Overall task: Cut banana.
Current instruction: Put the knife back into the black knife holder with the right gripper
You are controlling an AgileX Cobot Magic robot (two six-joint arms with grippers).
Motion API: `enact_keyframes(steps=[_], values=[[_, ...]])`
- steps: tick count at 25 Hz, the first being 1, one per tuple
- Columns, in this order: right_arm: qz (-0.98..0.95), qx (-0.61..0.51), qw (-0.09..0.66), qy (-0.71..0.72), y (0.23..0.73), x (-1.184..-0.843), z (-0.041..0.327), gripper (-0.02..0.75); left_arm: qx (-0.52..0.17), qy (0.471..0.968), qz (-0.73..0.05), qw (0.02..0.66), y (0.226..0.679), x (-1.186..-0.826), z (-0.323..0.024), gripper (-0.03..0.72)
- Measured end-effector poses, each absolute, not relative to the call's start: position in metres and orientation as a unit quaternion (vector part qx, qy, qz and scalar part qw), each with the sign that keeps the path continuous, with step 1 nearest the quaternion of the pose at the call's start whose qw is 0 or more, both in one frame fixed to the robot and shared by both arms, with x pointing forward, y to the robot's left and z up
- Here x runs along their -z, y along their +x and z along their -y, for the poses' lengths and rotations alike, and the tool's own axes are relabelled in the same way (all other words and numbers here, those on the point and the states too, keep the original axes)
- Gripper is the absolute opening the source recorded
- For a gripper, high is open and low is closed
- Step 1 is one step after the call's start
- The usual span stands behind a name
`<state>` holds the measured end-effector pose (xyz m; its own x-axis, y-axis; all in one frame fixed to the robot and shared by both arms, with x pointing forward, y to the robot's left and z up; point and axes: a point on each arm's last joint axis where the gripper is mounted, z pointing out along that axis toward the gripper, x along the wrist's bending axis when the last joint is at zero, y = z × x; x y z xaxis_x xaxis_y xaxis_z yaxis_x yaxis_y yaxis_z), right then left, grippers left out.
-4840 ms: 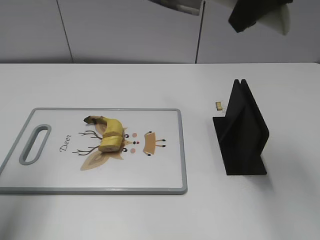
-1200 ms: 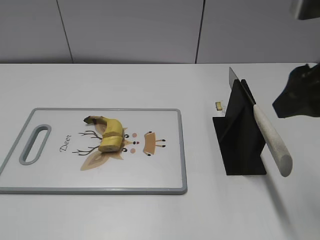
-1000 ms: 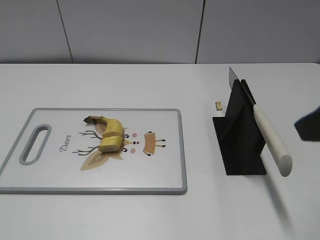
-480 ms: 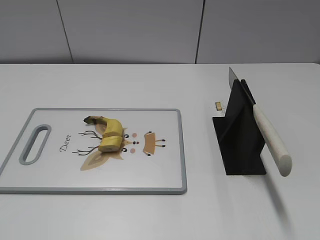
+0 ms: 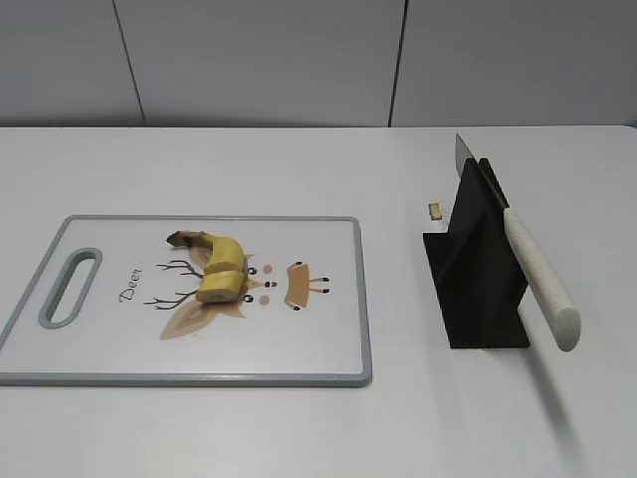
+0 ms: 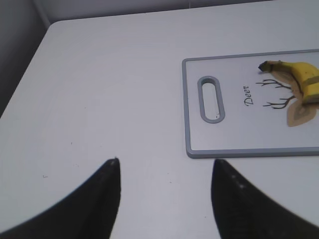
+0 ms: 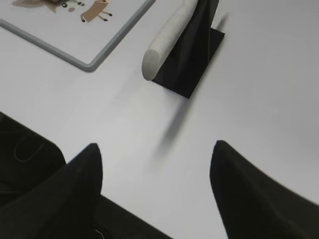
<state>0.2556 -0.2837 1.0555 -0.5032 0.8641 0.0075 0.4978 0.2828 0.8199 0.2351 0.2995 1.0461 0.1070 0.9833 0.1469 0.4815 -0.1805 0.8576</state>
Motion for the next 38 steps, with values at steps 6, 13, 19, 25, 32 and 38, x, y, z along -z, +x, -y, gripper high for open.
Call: enact_keyframes(steps=[6, 13, 19, 25, 32, 38], values=[[-0.747, -0.440, 0.253, 0.429, 0.240, -1.057, 0.291, 0.526, -0.381, 0.667, -0.549, 0.330, 0.235, -1.046, -0.300, 0.553], [-0.731, -0.465, 0.269, 0.421, 0.230, -1.057, 0.296, 0.527, -0.381, 0.667, -0.549, 0.330, 0.235, -1.046, -0.300, 0.553], [-0.709, -0.453, 0.287, 0.458, 0.230, -1.056, 0.294, 0.526, -0.382, 0.667, -0.549, 0.329, 0.235, -1.046, -0.300, 0.553], [-0.661, -0.423, 0.329, 0.525, 0.232, -1.056, 0.292, 0.526, -0.382, 0.667, -0.549, 0.329, 0.235, -1.046, -0.300, 0.553], [-0.638, -0.409, 0.346, 0.553, 0.232, -1.056, 0.292, 0.526, -0.382, 0.667, -0.549, 0.329, 0.235, -1.046, -0.300, 0.553], [-0.637, -0.409, 0.347, 0.554, 0.232, -1.056, 0.292, 0.526, -0.382, 0.667, -0.549, 0.329, 0.235, -1.046, -0.300, 0.553]])
